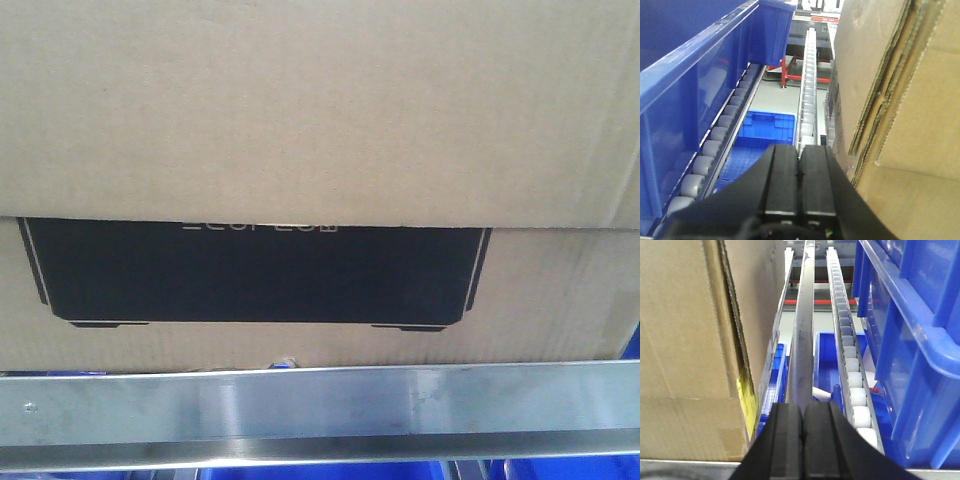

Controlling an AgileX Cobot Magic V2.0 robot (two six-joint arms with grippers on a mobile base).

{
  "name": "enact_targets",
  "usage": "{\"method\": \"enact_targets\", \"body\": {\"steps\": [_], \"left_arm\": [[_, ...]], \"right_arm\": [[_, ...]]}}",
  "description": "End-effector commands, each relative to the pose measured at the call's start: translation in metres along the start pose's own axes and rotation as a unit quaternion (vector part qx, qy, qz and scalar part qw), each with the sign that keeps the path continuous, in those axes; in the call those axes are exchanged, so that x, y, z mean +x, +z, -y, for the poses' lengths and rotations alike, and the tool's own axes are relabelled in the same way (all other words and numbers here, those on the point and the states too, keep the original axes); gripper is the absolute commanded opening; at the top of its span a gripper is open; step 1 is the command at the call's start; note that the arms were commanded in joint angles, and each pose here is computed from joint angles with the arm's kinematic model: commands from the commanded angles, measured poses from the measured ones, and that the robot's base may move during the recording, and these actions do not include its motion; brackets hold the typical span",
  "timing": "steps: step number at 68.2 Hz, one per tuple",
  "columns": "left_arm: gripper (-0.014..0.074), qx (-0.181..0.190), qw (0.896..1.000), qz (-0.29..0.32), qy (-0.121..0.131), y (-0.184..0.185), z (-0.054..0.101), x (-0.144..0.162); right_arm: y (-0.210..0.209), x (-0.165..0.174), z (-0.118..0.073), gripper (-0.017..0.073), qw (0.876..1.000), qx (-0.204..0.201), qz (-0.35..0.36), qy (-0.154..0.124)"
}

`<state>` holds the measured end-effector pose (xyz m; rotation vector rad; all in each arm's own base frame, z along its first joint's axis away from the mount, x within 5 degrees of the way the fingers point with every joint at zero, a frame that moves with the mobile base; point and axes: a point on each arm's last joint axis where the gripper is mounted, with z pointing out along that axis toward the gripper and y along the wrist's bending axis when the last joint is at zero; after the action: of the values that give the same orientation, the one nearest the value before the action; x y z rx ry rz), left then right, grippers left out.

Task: Grab box from left shelf to table start
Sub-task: 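Clamp the brown cardboard box's side walls with both grippers on the shelf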

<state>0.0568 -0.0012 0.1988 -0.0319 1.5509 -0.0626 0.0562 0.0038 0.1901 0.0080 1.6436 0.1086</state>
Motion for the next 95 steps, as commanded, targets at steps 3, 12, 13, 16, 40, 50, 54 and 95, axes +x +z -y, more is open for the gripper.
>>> {"method": "enact_targets", "body": {"steps": [3,12,13,16,40,50,54,95], "left_arm": [[-0.0099,0.003,0.998,0.056,-0.004,-0.002,0.0,-0.011],[-0.0099,0.003,0.998,0.056,-0.004,-0.002,0.0,-0.011],[-0.0099,0.003,0.998,0.056,-0.004,-0.002,0.0,-0.011],[-0.0099,0.003,0.998,0.056,-0.004,-0.002,0.0,-0.011],[-0.0099,0.003,0.997,0.077,-0.008,-0.002,0.0,-0.015],[-0.0099,0.001,0.993,0.109,-0.043,-0.004,-0.001,-0.023],[-0.0099,0.002,0.991,0.124,-0.043,-0.006,0.0,-0.032],[0.0384,0.007,0.996,0.088,0.025,-0.005,0.01,-0.16]], "right_arm": [[-0.001,-0.007,-0.001,0.0054,0.999,-0.003,0.044,-0.001],[-0.001,-0.007,-0.001,0.0054,0.999,-0.003,0.044,-0.001],[-0.001,-0.007,-0.001,0.0054,0.999,-0.003,0.044,-0.001],[-0.001,-0.007,-0.001,0.0054,0.999,-0.003,0.044,-0.001],[-0.001,-0.007,0.0,0.0054,0.999,-0.003,0.044,-0.003],[-0.001,-0.007,0.0,0.0054,0.999,-0.003,0.044,-0.003],[-0.001,-0.007,0.0,0.0054,0.999,-0.003,0.044,-0.003],[-0.001,-0.007,0.0,0.0054,0.999,-0.003,0.044,-0.003]]}}
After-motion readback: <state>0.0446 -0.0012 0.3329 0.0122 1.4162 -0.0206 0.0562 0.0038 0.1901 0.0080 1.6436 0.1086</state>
